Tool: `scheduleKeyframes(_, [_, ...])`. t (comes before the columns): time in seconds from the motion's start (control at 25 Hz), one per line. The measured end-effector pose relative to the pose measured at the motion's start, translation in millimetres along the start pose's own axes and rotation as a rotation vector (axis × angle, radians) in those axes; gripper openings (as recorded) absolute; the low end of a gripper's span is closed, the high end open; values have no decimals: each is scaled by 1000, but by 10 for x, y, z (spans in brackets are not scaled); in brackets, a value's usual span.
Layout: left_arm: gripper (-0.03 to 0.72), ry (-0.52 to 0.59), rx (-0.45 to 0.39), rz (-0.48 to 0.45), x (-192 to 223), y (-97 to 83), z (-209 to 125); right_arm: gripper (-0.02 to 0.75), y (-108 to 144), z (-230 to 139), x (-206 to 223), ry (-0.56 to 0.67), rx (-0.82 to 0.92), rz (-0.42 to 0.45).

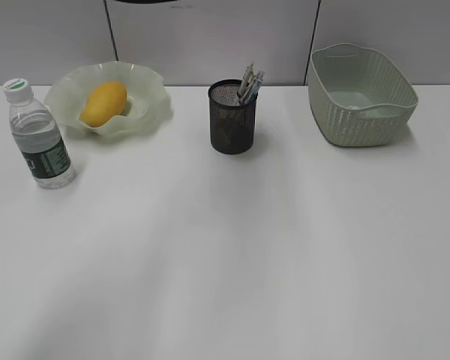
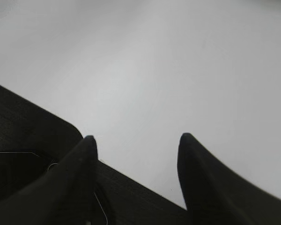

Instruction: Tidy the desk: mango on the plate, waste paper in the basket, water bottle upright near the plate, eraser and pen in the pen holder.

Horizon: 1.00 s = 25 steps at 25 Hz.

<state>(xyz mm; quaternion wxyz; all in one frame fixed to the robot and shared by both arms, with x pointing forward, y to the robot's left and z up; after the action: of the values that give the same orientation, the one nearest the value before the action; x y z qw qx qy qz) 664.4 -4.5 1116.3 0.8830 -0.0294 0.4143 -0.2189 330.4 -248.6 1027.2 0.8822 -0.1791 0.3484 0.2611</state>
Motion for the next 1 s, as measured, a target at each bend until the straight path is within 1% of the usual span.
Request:
scheduleKeyframes(0.16, [376,38,16,5,-126,15,-76,438,0,0,0,0,0,0])
scheduleKeyframes(0.32, [376,157,24,45,-164,117,-367,438,0,-1,0,1,0,0])
scheduleKeyframes(0.4, [376,223,38,80,-207,204,-562,438,0,-1,0,1,0,0])
scheduleKeyframes(0.68, [376,339,111,231,-663,565,-1138,438,0,-1,0,1,0,0])
scheduleKeyframes(0.92, [376,402,126,268,-1151,786,-1704,438,0,-1,0,1,0,0])
scheduleKeyframes(1.0, [376,402,128,268,-1354,852,-1895,438,0,-2,0,2,0,0])
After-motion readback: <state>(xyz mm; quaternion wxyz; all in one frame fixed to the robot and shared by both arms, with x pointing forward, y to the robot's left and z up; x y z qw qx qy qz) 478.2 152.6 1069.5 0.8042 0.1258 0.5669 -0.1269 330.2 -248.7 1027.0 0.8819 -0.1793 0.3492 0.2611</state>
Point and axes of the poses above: a point on each arm's last joint axis where the gripper is mounted, x pointing out along that axis toward the gripper, y along the wrist's bending axis when the last joint is at zero, z = x × y, the point moved 4 cm from there along x, pointing out along that axis toward the gripper, and after that the axes turned 8 degrees about -x, right-handed, at the moved point
